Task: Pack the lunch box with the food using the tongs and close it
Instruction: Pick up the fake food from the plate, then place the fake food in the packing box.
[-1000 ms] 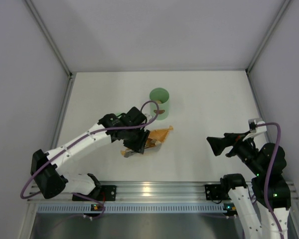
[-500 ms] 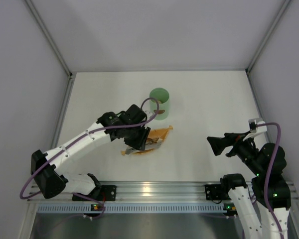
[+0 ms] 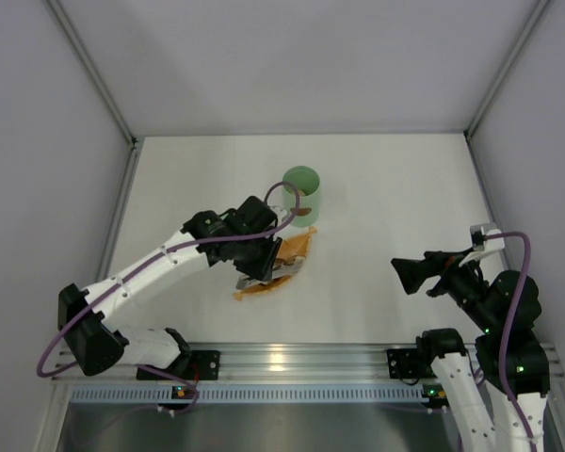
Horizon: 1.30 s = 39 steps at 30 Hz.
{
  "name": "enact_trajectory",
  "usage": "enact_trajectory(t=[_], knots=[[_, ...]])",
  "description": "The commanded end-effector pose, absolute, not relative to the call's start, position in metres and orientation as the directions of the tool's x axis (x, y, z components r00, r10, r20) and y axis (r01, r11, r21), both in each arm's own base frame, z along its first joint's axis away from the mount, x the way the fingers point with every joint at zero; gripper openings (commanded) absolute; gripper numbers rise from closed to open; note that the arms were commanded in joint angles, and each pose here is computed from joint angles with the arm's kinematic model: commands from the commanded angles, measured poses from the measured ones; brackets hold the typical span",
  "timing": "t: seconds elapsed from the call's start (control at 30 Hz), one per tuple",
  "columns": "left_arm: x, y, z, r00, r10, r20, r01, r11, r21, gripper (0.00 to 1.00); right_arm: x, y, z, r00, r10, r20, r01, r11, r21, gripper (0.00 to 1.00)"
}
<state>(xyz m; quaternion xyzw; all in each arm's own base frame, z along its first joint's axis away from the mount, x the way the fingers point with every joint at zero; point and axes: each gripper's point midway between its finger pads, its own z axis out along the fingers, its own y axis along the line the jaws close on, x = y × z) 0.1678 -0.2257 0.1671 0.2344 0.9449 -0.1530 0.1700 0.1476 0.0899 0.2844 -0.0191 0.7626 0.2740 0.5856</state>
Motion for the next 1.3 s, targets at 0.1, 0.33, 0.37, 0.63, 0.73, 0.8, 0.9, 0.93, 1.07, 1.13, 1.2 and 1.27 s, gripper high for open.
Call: enact_trajectory(t=[0.1,0.33,0.37,0.63,0.73,0.8,0.9,0.93,1.07,1.13,1.2,1.27], knots=[[0.177,-0.231,0.194,-0.805,0.355,-0.476,0.498,0.840,-0.216,0.33,0.144,0.089,0.283,-0.313,0.280,-0.907,-0.353,0.852,0.385,0.99],[0.181,-0.230,0.215,-0.783,0.326,-0.529,0.498,0.839,-0.220,0.31,0.145,0.090,0.283,-0.316,0.279,-0.907,-0.355,0.851,0.386,0.99],[0.182,-0.231,0.222,-0.776,0.318,-0.544,0.501,0.836,-0.226,0.30,0.145,0.090,0.283,-0.314,0.279,-0.907,-0.356,0.851,0.385,0.99],[0.208,-0.229,0.281,-0.706,0.188,-0.683,0.438,0.873,-0.213,0.31,0.146,0.091,0.284,-0.316,0.280,-0.906,-0.359,0.849,0.388,0.99],[0.224,-0.232,0.309,-0.662,0.115,-0.740,0.402,0.889,-0.222,0.32,0.146,0.091,0.284,-0.317,0.281,-0.906,-0.360,0.848,0.389,0.99],[0.235,-0.238,0.318,-0.646,0.089,-0.758,0.387,0.894,-0.225,0.33,0.146,0.091,0.284,-0.319,0.281,-0.905,-0.361,0.847,0.390,0.99],[0.253,-0.249,0.332,-0.620,0.065,-0.782,0.369,0.904,-0.217,0.34,0.145,0.091,0.285,-0.317,0.280,-0.906,-0.362,0.848,0.388,0.99],[0.259,-0.252,0.339,-0.608,0.052,-0.792,0.364,0.905,-0.220,0.34,0.146,0.091,0.286,-0.316,0.281,-0.906,-0.361,0.848,0.389,1.00],[0.280,-0.271,0.333,-0.606,0.054,-0.794,0.351,0.913,-0.206,0.34,0.145,0.091,0.284,-0.317,0.279,-0.907,-0.359,0.849,0.387,0.99],[0.286,-0.275,0.332,-0.609,0.051,-0.792,0.342,0.917,-0.204,0.33,0.145,0.090,0.285,-0.315,0.279,-0.907,-0.359,0.850,0.386,0.99],[0.292,-0.280,0.325,-0.616,0.054,-0.786,0.334,0.922,-0.198,0.33,0.144,0.090,0.284,-0.317,0.277,-0.907,-0.358,0.851,0.385,1.00],[0.295,-0.280,0.321,-0.619,0.053,-0.784,0.323,0.927,-0.192,0.33,0.144,0.091,0.284,-0.316,0.277,-0.907,-0.360,0.850,0.385,0.99]])
